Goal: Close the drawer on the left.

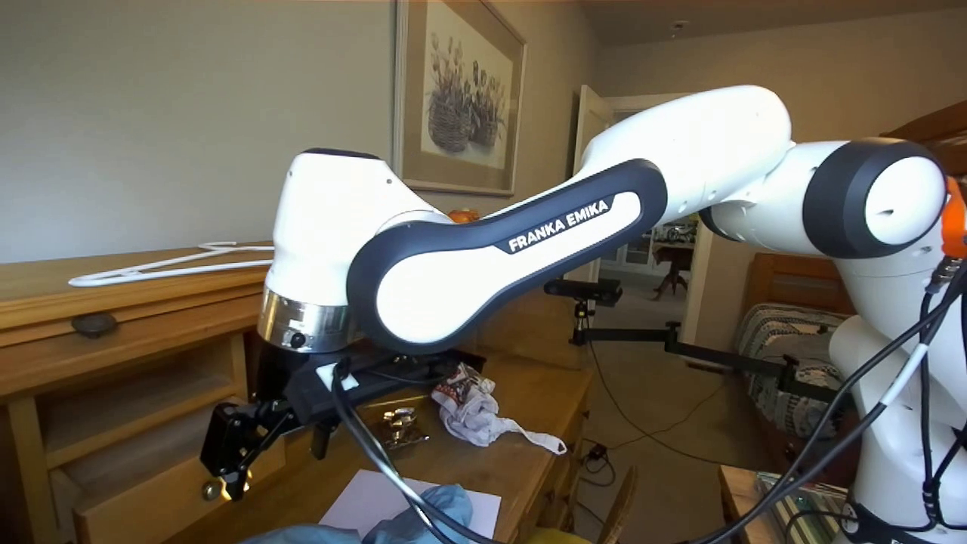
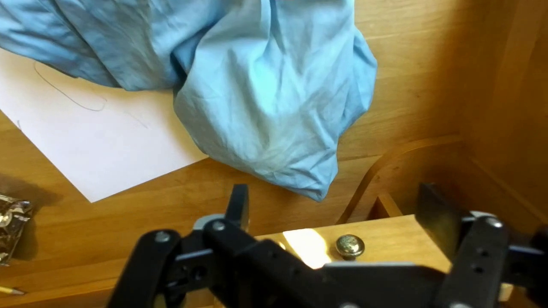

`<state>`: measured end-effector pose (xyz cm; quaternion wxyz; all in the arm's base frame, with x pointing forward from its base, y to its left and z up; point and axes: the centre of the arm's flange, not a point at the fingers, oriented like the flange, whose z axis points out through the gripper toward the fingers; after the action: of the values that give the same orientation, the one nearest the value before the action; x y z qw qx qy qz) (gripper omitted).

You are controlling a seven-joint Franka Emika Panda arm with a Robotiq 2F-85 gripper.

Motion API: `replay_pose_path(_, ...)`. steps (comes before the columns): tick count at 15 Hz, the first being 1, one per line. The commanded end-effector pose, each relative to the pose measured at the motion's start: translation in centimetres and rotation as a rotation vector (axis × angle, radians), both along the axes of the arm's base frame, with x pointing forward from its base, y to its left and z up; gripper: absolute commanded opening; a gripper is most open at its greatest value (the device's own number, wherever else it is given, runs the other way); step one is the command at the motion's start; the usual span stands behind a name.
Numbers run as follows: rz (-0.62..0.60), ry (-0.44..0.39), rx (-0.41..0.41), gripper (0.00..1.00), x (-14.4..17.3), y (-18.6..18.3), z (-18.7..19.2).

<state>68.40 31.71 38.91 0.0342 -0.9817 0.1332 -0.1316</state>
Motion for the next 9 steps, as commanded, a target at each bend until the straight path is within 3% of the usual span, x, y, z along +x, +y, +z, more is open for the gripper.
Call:
replay_pose_path(1, 0.003, -0.092, -0.015, 1.00, 1.3, 0.6, -1.1)
replay_pose_path(6, 0.023, -0.190, -0.039, 1.00, 2.6, 0.8, -2.8)
replay_pose_path(9, 0.103, -0.248, -0.077, 1.00, 3.3, 1.0, -3.7)
